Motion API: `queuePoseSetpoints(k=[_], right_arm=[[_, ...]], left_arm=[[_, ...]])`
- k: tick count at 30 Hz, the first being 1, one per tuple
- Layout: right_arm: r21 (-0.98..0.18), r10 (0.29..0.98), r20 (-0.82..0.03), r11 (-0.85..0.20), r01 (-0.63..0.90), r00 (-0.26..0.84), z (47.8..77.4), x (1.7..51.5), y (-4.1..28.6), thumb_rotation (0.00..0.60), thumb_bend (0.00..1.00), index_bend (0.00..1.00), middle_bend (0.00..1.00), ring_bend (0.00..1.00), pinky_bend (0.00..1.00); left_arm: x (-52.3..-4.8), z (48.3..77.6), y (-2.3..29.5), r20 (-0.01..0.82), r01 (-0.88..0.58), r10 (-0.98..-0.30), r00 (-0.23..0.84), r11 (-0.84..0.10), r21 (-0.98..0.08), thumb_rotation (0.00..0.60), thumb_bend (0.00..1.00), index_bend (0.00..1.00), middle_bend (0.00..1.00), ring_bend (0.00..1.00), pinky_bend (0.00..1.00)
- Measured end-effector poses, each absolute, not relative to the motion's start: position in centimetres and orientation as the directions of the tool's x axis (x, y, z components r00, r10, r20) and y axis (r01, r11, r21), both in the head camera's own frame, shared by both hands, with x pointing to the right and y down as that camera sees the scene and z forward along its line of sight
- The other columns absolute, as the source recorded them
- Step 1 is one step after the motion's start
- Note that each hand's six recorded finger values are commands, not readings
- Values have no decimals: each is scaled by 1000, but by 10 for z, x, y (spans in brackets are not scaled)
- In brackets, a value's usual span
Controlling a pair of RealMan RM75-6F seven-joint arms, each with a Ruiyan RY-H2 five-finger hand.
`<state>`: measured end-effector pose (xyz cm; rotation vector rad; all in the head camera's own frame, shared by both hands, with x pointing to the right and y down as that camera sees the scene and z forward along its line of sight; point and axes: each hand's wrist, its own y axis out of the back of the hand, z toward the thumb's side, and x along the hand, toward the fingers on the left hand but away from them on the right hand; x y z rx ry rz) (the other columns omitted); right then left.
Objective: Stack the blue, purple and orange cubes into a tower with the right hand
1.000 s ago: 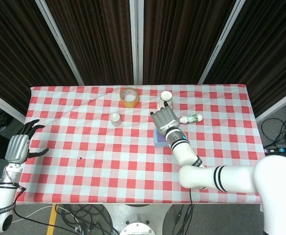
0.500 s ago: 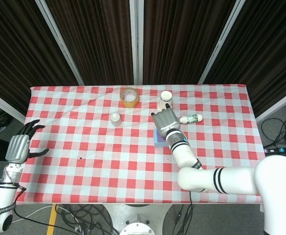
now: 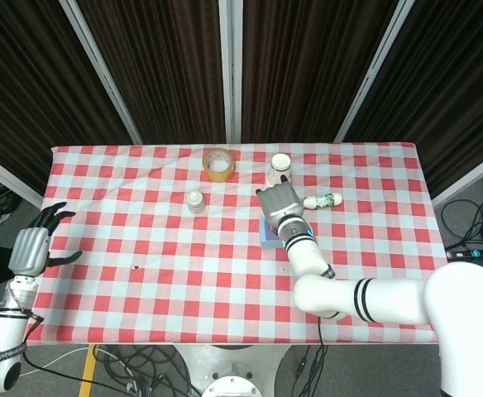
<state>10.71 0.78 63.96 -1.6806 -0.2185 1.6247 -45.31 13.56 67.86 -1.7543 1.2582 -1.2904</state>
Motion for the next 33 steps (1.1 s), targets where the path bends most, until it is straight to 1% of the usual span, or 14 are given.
queuePoseSetpoints(k=[11, 16, 22, 24, 26, 29, 33], right_arm=[[-608, 595, -787, -698, -379, 167, 645, 108, 11, 600, 165, 216, 562, 272, 95], [-606, 591, -788, -700, -378, 171, 646, 107, 11, 600, 159, 221, 543, 271, 95], [-596, 579, -797, -707, -380, 171, 646, 109, 11, 600, 111, 188, 433, 240, 87], [-595, 577, -798, -709, -379, 173, 645, 109, 11, 600, 99, 164, 378, 201, 76], [-598, 579, -796, -707, -377, 177, 644, 109, 10, 600, 96, 149, 345, 172, 69], [-605, 583, -792, -707, -366, 184, 640, 109, 8, 600, 82, 135, 322, 149, 55], [-619, 589, -783, -709, -337, 200, 626, 111, 6, 600, 64, 109, 296, 115, 26]], left_arm=[[-454, 679, 136, 354, -329, -932, 70, -357, -874, 600, 111, 307, 240, 163, 289], [-454, 679, 136, 355, -328, -932, 69, -357, -874, 600, 110, 307, 240, 163, 289], [-454, 679, 136, 355, -328, -932, 69, -357, -874, 600, 111, 307, 240, 163, 288], [-454, 679, 136, 355, -328, -932, 70, -357, -874, 600, 111, 307, 240, 163, 288], [-454, 679, 136, 355, -328, -932, 70, -358, -874, 600, 111, 307, 240, 163, 289], [-453, 679, 136, 355, -327, -932, 72, -358, -875, 600, 111, 307, 240, 163, 289], [-453, 679, 136, 352, -326, -933, 72, -356, -876, 600, 111, 307, 240, 163, 289]])
